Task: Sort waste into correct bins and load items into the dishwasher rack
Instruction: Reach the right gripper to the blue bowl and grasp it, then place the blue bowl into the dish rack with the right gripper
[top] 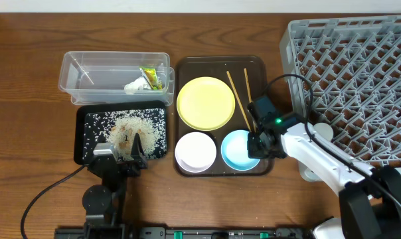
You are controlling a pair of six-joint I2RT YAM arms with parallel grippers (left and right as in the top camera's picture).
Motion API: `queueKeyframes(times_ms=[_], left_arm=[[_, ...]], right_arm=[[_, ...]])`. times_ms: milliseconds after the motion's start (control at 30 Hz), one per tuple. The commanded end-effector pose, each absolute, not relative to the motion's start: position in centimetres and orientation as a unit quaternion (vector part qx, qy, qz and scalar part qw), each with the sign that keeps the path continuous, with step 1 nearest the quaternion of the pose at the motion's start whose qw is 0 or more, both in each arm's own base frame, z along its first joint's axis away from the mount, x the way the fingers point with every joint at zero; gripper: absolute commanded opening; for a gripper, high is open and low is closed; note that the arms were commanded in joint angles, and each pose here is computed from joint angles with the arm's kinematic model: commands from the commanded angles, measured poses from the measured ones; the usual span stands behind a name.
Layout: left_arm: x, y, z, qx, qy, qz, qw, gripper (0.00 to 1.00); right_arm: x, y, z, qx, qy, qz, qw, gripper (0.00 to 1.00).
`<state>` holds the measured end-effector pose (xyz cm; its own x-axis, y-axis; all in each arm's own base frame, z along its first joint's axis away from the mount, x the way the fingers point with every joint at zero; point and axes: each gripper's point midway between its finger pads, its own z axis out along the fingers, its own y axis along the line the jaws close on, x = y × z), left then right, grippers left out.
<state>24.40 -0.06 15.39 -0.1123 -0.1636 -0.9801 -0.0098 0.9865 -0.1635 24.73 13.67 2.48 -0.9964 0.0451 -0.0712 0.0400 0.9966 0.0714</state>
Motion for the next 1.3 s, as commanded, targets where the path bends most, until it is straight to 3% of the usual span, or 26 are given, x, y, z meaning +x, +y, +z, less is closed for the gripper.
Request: queueKeyframes(times_ms=[0,333,500,867,1267], left_arm=[[24.4,-0.1,13.8,-0.053,0.756,-0.055,0.65,0.92],[24.4,-0.1,13.8,-0.053,0.756,-0.055,0.65,0.93],[24.4,-0.1,13.8,-0.053,0.756,-0.055,0.65,0.93],[24.4,-0.1,13.8,-0.053,0.756,-0.055,0.65,0.93],[24.4,-0.1,13.8,-0.053,0.756,-0.055,0.65,0.93]], right_arm=[[27.0,12.3,6.1,0.035,0.994,0.024,0.1,0.01],[32.6,1.4,24.7,0.168,0.892,-0.104,0.406,0.01],[32.6,-3.8,29.1,0.249,0.814,-0.207,0.481,0.01],[34.7,-9.9,27.0,0.306,0.752,-0.38,0.443,0.01],[41.1,-8.4,22.0,0.186,0.777,-0.452,0.397,0.01]])
